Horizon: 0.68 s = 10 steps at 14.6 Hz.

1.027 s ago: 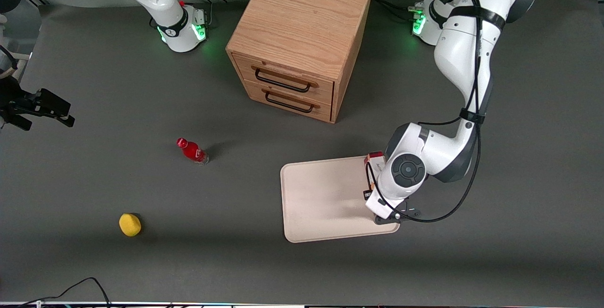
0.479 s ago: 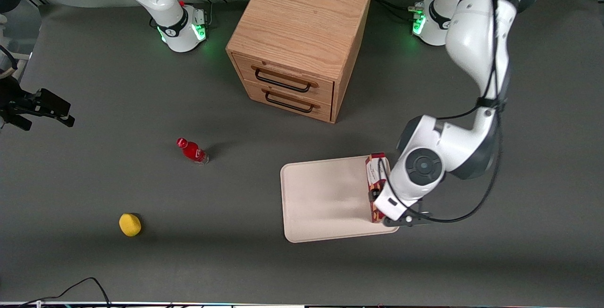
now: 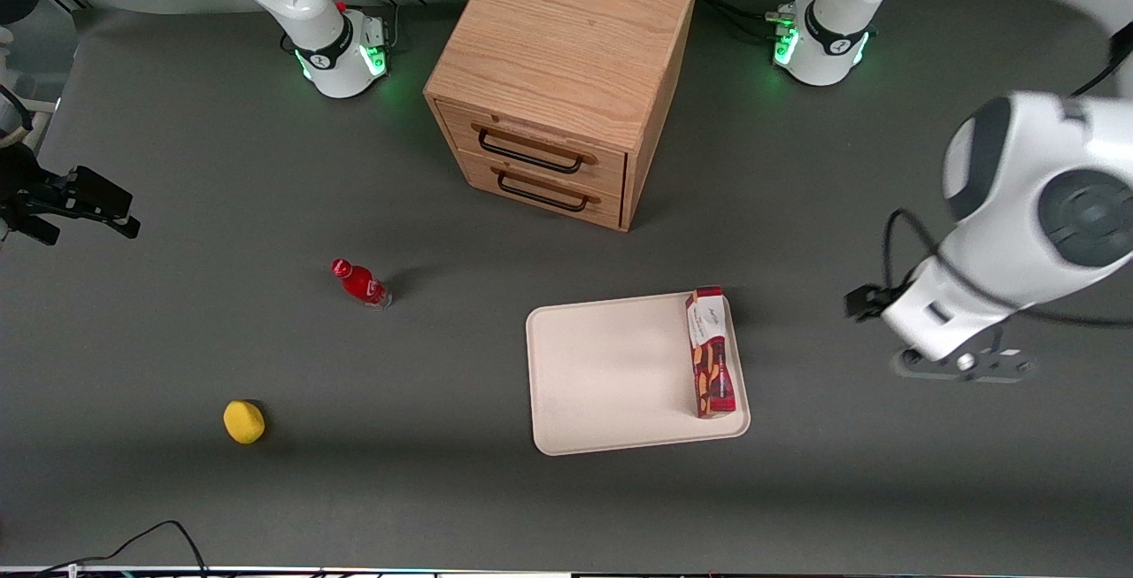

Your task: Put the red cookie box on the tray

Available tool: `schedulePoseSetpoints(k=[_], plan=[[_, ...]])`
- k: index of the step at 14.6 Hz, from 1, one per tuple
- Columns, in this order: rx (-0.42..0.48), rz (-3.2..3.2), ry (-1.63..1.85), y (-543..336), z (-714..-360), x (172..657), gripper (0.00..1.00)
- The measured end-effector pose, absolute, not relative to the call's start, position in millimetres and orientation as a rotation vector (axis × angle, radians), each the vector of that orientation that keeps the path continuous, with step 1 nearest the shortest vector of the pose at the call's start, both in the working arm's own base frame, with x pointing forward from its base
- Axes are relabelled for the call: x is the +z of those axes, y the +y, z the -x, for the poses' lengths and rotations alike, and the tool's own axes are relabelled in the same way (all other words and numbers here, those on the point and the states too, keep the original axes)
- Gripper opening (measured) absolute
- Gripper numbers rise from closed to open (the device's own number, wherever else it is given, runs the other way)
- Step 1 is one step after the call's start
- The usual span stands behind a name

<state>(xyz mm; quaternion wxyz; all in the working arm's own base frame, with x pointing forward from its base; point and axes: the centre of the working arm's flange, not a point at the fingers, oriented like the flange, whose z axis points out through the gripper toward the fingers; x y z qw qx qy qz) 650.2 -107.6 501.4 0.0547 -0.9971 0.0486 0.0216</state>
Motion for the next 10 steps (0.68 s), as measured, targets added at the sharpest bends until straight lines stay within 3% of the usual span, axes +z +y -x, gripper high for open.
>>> schedulePoseSetpoints(k=[6,10], plan=[[0.068,3.037,0.173,-71.7,-563.2,549.2,1.0],[0.105,3.026,0.246,-63.4,-530.2,575.0,1.0]])
